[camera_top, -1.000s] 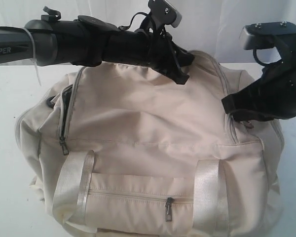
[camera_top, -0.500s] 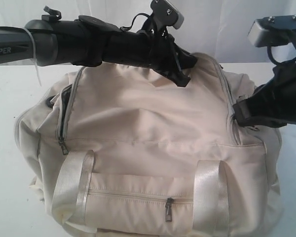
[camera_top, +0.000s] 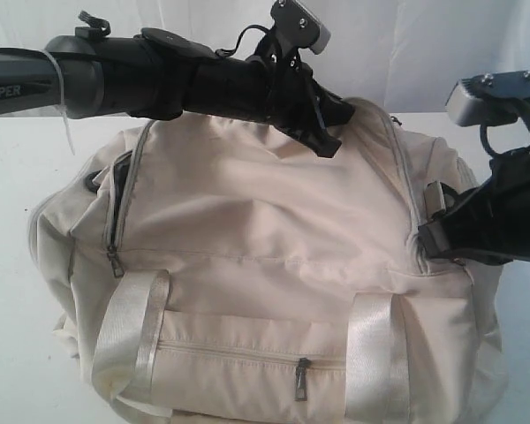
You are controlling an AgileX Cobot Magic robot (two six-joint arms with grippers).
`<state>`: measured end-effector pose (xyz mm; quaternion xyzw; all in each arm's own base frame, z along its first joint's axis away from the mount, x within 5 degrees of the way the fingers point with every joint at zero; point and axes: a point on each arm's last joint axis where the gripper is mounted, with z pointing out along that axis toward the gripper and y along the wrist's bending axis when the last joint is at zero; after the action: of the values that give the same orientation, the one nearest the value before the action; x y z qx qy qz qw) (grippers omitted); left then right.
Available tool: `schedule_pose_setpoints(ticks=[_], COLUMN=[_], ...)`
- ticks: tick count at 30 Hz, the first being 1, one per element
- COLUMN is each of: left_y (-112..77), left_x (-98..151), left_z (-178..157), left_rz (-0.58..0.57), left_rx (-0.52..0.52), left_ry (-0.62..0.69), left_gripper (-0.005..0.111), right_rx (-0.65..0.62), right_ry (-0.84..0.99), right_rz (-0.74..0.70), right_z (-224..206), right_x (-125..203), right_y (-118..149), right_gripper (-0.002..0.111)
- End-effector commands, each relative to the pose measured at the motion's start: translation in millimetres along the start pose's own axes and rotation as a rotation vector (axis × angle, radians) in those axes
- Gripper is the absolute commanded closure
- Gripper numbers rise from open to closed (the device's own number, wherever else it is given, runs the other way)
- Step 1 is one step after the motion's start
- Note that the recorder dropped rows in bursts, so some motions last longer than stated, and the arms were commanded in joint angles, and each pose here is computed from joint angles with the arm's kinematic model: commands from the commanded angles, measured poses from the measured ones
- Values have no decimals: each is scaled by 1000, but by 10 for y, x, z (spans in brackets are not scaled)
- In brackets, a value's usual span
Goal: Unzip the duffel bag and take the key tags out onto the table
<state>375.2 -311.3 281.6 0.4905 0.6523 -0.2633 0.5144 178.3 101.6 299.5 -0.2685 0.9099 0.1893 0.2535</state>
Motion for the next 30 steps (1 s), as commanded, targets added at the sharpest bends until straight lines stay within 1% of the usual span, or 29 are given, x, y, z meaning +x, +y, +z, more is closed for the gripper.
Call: schedule_pose_setpoints(ticks=[1,4,6,11,15,21,30], left_y=[171,180,185,218,236,240,273], left_x=[-25,22,68,124,127,127,140], left_z=[-63,-31,-1,28,25,24,6], left_rz=[-35,-40,-42,-45,-45,-45,-50], left_rx=[-125,-131,-133,-166,-186,-190,-195], left_ry=[-10,1,11,27,29,29,30], left_gripper=[107,107,107,107,107,107,107], right_rx=[-43,-65,-74,-120,-137,-158,-166], right_ry=[-96,-182,-178,-56,1,98,160], right_rz=[1,5,-3,-21,-22,4,33], right_z=[-210,-371,-415,-403,-373,-228,-94], right_x=[-35,-114,-103,22,91,276,436], right_y=[113,183,207,249,256,234,206], right_gripper=[108,108,108,108,108,108,108])
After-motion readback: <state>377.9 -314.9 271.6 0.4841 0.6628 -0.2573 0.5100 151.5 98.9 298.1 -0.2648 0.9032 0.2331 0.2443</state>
